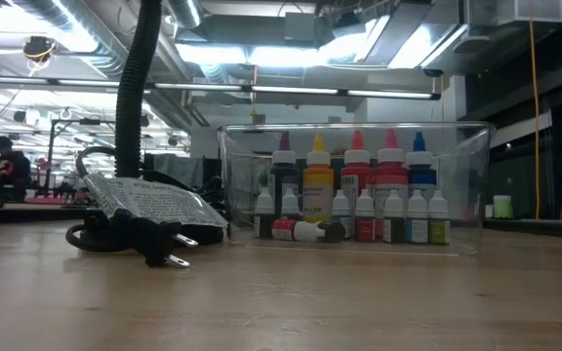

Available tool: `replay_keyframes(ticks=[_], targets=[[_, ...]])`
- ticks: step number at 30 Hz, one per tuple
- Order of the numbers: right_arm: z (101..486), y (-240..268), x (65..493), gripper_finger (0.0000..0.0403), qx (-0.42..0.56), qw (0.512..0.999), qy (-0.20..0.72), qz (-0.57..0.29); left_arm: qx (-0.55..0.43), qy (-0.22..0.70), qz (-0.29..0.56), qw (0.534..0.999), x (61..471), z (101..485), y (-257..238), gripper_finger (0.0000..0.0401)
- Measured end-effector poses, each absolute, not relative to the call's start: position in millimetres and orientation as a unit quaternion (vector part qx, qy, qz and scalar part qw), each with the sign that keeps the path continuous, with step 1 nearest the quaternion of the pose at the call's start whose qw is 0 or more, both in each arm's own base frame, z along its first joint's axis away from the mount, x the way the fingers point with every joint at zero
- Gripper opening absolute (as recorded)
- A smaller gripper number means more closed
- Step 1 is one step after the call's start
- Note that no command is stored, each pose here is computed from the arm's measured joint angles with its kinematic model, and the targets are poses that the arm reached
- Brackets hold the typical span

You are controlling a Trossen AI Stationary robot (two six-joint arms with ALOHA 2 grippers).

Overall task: Pick & Place food coloring
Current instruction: Put the small red food coloring bottle into the transparent bin

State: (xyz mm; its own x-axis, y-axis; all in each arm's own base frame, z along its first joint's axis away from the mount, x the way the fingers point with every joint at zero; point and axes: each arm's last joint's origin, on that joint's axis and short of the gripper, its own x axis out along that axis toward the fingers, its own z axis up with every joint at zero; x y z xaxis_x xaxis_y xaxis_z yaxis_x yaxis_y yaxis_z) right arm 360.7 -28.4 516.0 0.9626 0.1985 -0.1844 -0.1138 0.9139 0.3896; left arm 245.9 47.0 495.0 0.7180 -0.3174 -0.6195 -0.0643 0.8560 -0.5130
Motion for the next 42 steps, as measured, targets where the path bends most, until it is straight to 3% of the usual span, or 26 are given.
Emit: replay_keyframes(ticks=[15,23,37,42], targets=[[485,-88,340,0.0265,0.164,0.953,0.253,0.008,-0.168,0.429,-0.046,0.886,305,447,91,0.0063],[457,-95,352,0.0265,0.160,0.935,0.316,0.015,-0.111,0.442,-0.028,0.890,313,439,96,0.0063],[432,-100,372,0.0263,0.167,0.935,0.311,0.030,-0.089,0.441,-0.018,0.893,313,439,98,0.0063],[430,-99,375,0.0232,0.164,0.937,0.308,0.032,-0.089,0.441,-0.018,0.893,313,439,98,0.0063]])
